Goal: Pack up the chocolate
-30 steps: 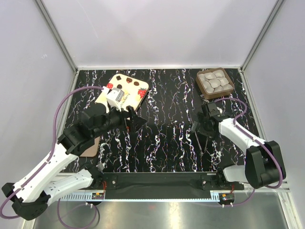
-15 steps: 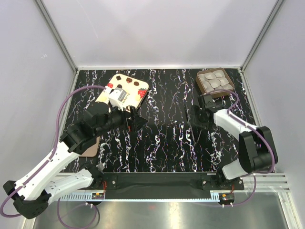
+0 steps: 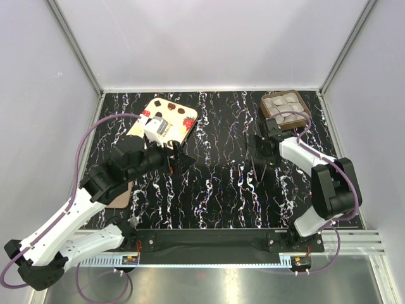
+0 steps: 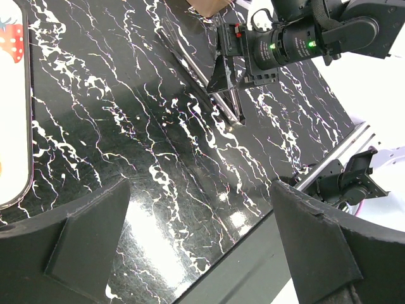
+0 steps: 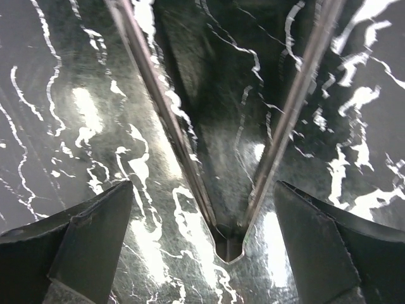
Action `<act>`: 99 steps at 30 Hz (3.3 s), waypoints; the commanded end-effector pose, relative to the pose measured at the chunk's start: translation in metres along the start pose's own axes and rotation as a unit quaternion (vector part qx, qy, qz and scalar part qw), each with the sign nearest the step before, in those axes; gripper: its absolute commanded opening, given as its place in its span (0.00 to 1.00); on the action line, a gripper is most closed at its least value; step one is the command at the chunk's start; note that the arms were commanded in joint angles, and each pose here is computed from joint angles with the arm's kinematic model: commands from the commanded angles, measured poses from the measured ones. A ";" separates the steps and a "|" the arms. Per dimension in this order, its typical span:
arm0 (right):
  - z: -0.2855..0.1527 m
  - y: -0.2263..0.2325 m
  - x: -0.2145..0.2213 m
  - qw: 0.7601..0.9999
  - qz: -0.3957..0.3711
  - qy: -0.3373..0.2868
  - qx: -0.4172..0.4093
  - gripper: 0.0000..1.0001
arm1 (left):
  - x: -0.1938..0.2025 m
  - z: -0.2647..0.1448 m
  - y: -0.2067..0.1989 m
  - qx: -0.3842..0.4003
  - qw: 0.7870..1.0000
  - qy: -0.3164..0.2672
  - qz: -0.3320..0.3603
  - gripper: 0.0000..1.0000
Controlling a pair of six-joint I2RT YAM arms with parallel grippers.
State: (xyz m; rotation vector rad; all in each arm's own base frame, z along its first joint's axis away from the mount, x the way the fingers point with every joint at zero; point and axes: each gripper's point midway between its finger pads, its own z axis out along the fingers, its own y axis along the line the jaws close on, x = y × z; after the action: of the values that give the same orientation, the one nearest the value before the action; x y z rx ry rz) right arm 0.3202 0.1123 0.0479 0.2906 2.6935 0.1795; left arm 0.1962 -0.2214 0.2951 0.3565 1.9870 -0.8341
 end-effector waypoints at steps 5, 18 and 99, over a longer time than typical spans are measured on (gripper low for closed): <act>-0.030 -0.003 -0.013 0.998 0.042 -0.045 0.013 1.00 | -0.013 -0.001 -0.007 0.015 1.000 -0.023 0.004 0.99; 0.009 -0.008 -0.012 0.997 0.037 -0.059 0.019 1.00 | -0.013 -0.008 -0.006 0.014 0.999 -0.030 0.004 0.99; -0.127 0.053 -0.020 0.987 -0.110 -0.090 -0.077 0.57 | -0.009 0.004 0.038 -0.095 0.995 -0.021 -0.019 0.99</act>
State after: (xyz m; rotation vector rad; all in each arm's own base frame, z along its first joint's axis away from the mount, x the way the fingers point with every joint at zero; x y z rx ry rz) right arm 0.3072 0.1386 0.1542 0.0390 2.5189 0.1782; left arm 0.2116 -0.2040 0.2790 0.2684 2.0423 -0.6957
